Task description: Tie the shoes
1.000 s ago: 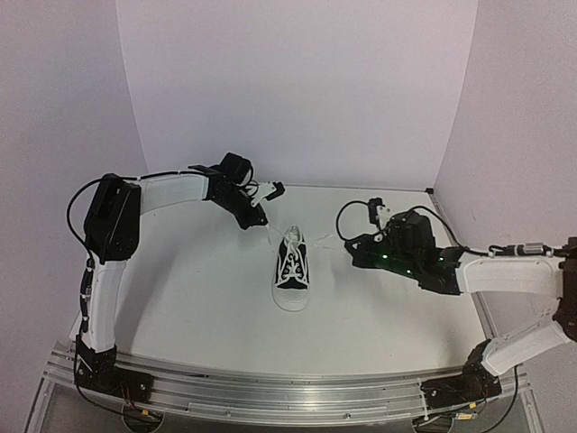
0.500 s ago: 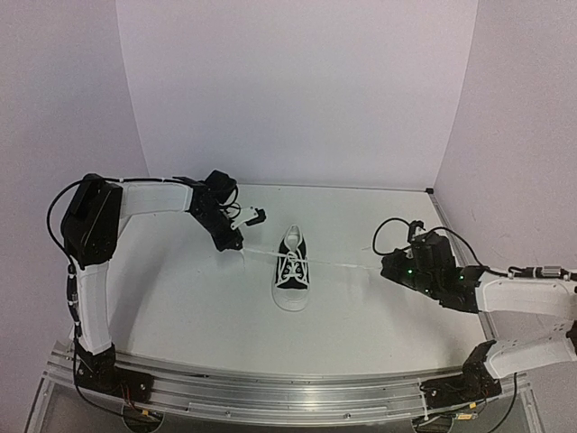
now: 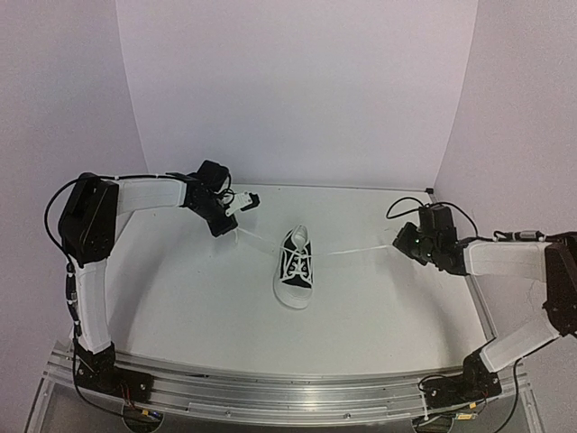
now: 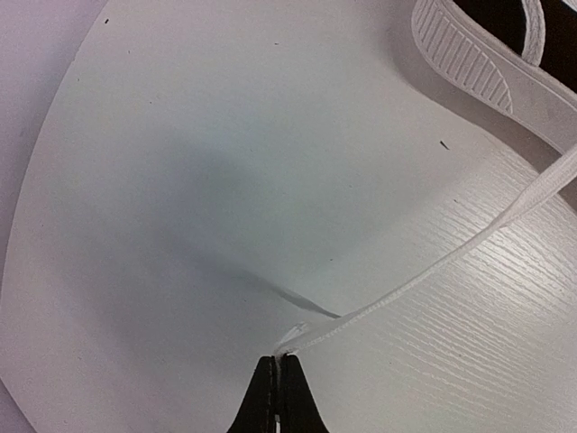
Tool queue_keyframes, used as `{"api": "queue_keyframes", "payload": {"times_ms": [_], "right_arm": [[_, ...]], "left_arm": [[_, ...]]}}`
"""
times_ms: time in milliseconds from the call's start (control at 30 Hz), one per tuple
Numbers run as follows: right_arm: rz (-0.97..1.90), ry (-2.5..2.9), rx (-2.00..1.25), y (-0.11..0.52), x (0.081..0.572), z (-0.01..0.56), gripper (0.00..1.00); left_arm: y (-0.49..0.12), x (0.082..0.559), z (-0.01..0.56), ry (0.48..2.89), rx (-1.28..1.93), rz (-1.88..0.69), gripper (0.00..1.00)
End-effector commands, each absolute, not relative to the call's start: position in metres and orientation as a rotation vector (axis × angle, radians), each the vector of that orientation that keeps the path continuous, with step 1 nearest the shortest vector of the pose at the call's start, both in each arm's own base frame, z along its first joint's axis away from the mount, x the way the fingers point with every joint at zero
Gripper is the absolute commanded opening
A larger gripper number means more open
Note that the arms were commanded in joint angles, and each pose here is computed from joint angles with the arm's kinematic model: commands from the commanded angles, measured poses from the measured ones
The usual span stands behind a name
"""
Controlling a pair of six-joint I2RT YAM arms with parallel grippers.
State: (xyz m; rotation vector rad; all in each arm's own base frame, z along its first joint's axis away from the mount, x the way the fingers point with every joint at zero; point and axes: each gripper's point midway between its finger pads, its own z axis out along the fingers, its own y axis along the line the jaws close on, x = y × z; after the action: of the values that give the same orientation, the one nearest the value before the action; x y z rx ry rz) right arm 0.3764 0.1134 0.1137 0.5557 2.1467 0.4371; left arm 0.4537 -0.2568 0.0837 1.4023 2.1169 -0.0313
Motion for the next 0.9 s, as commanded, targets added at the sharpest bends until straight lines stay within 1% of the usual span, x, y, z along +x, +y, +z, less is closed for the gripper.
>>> {"api": "queue_keyframes", "payload": {"times_ms": [0, 133, 200, 300, 500, 733, 867], "right_arm": [[0.535, 2.143, 0.487, 0.135, 0.402, 0.128, 0.0], [0.543, 2.149, 0.475, 0.137, 0.402, 0.126, 0.0], [0.58, 2.169, 0.471, 0.143, 0.401, 0.121, 0.0], [0.615, 2.215, 0.501, 0.148, 0.398, 0.101, 0.0], [0.566, 2.256, 0.514, 0.144, 0.398, 0.077, 0.0], [0.545, 2.309, 0.568, 0.135, 0.395, 0.053, 0.0], [0.561, 2.383, 0.612, 0.137, 0.383, 0.026, 0.0]], "left_arm": [[-0.247, 0.477, 0.093, 2.04, 1.394, 0.092, 0.0], [-0.22, 0.491, 0.097, 2.055, 1.352, 0.193, 0.0], [-0.213, 0.487, 0.098, 2.051, 1.367, 0.216, 0.0], [-0.211, 0.474, 0.096, 2.055, 1.383, 0.184, 0.0], [-0.204, 0.466, 0.082, 2.101, 1.376, 0.171, 0.0], [-0.197, 0.469, 0.079, 2.107, 1.368, 0.187, 0.0], [-0.198, 0.465, 0.078, 2.12, 1.365, 0.16, 0.0]]}}
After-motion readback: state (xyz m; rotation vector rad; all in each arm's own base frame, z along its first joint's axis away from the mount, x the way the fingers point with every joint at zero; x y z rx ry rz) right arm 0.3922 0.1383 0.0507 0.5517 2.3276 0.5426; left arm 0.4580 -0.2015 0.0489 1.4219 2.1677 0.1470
